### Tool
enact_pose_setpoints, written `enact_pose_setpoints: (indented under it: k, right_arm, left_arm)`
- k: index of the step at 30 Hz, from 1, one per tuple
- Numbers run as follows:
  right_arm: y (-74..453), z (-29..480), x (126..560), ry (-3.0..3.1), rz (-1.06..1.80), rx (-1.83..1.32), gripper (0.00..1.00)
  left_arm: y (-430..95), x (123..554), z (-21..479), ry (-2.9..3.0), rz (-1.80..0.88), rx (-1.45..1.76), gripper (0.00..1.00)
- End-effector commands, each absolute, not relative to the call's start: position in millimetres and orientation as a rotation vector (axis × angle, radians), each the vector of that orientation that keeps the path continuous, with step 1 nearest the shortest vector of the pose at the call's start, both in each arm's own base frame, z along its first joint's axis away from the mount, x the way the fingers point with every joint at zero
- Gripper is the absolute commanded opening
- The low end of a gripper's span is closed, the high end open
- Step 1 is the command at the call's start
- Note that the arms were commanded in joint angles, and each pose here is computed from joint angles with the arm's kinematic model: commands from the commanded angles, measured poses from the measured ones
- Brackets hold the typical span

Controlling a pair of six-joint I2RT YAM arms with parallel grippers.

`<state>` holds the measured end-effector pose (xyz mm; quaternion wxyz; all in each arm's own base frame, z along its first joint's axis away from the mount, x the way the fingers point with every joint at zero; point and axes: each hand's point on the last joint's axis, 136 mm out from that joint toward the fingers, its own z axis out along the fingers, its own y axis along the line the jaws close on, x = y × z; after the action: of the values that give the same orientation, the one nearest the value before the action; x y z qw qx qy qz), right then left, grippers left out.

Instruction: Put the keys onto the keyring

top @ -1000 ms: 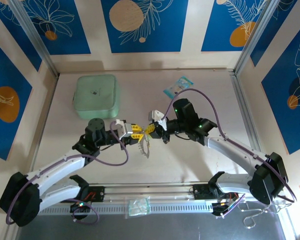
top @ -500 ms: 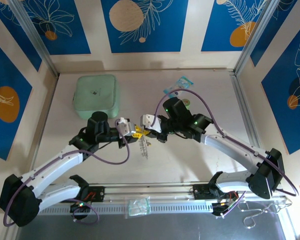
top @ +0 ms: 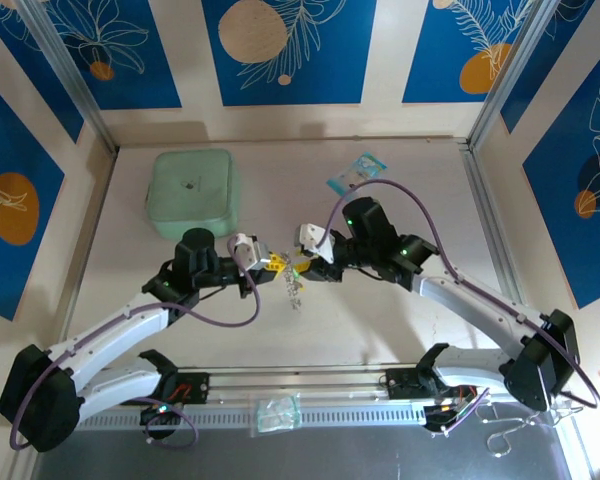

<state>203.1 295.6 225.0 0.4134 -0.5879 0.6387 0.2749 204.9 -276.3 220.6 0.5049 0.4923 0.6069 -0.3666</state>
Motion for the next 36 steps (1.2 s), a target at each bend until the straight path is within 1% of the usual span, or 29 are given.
enact_pose_setpoints:
  k: [1,7,16,17,18,24,25,32,36]
  right_arm:
    - [302.4,227.7,205.1,1.573,0.683,-1.407,0.35]
    - [308.9,225.1,203.8,1.54,0.656,-1.391,0.35]
    - [305.6,232.2,210.2,1.506,0.581,-1.37,0.32]
    - [305.4,232.3,210.2,1.504,0.576,-1.372,0.31]
    - [305.4,232.1,209.6,1.502,0.575,-1.377,0.28]
    - [307.3,228.2,200.4,1.496,0.609,-1.43,0.02]
    - [307.3,226.7,198.8,1.496,0.615,-1.438,0.0]
    - [314.4,196.5,184.1,1.527,0.643,-1.567,0.0]
    - [317.8,194.4,180.9,1.524,0.66,-1.575,0.0]
  left_arm:
    - [-277.8,208.4,244.2,1.398,-0.923,1.085,0.0]
    - [-278.3,209.2,239.9,1.429,-0.954,1.059,0.0]
    - [-278.8,207.9,234.3,1.452,-0.957,1.078,0.0]
    - [-278.8,207.7,234.5,1.45,-0.958,1.08,0.0]
    - [-278.7,207.7,233.9,1.452,-0.958,1.08,0.0]
    - [-279.3,208.9,234.4,1.454,-0.953,1.082,0.0]
    - [-279.3,209.0,234.8,1.453,-0.952,1.082,0.0]
    - [-282.1,215.4,248.1,1.408,-0.94,1.062,0.0]
    - [-283.3,212.2,256.2,1.348,-0.952,1.063,0.0]
